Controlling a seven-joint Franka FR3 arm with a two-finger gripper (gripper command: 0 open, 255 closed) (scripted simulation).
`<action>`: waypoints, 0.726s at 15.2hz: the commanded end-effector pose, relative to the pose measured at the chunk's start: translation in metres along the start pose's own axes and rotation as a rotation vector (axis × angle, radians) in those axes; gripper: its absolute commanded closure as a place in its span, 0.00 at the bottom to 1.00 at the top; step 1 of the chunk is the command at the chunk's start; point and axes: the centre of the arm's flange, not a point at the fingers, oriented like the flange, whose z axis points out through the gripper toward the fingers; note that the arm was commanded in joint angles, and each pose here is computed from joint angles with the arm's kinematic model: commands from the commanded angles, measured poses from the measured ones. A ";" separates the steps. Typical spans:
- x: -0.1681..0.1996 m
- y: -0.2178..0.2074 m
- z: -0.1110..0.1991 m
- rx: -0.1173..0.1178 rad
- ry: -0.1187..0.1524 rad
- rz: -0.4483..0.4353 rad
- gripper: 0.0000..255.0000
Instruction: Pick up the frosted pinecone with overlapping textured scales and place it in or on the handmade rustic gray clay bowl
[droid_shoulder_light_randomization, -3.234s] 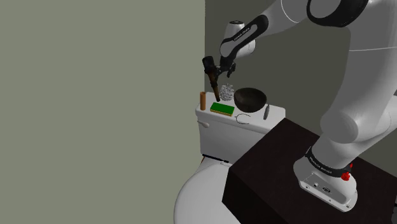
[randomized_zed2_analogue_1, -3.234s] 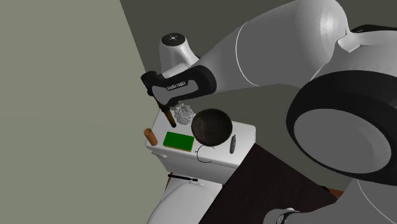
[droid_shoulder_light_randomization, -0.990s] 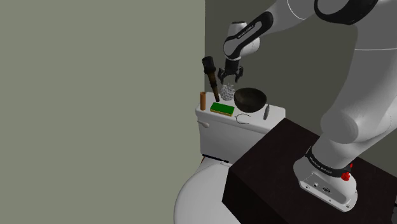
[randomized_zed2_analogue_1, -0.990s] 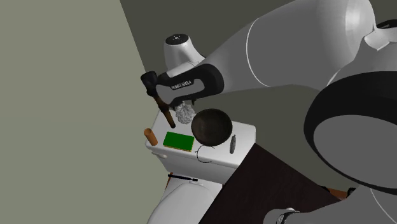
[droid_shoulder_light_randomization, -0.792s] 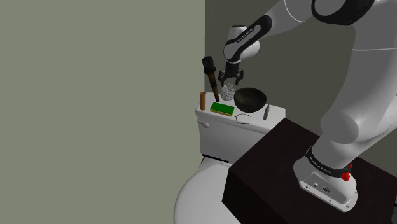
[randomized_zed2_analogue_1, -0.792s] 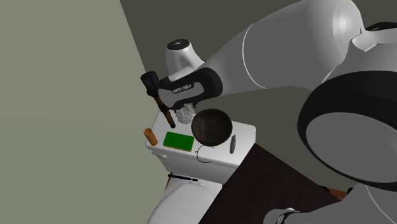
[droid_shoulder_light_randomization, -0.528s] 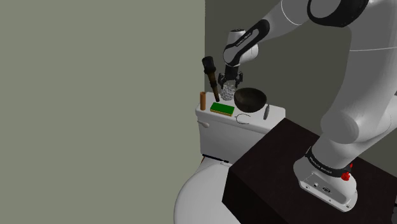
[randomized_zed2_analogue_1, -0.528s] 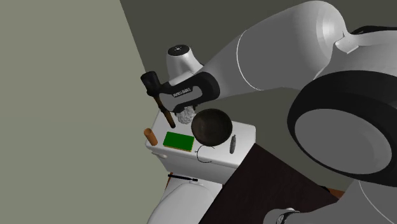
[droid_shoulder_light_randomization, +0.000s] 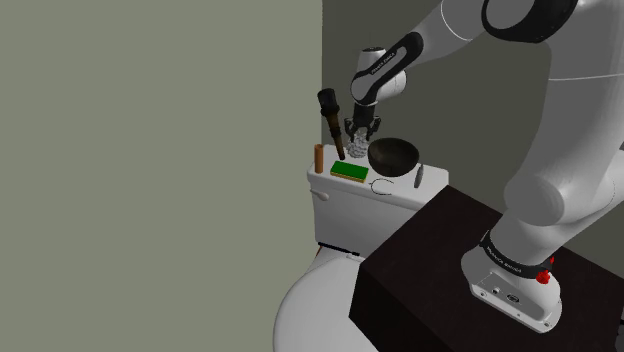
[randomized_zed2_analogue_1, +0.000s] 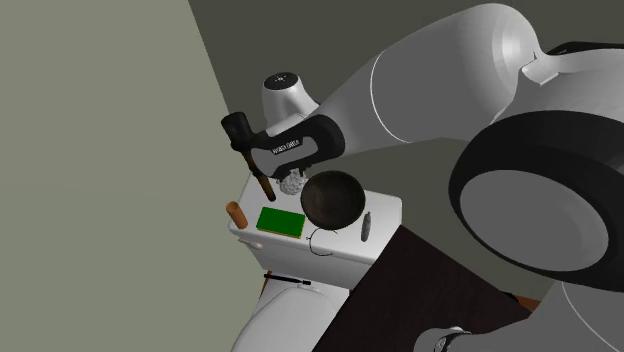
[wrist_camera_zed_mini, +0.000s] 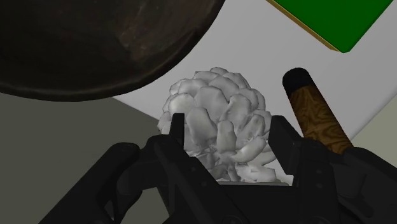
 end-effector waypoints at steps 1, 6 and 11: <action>0.000 0.000 0.000 0.000 0.000 0.000 1.00; 0.000 0.000 0.000 0.000 0.000 0.000 1.00; 0.000 0.000 -0.010 0.000 0.000 0.000 1.00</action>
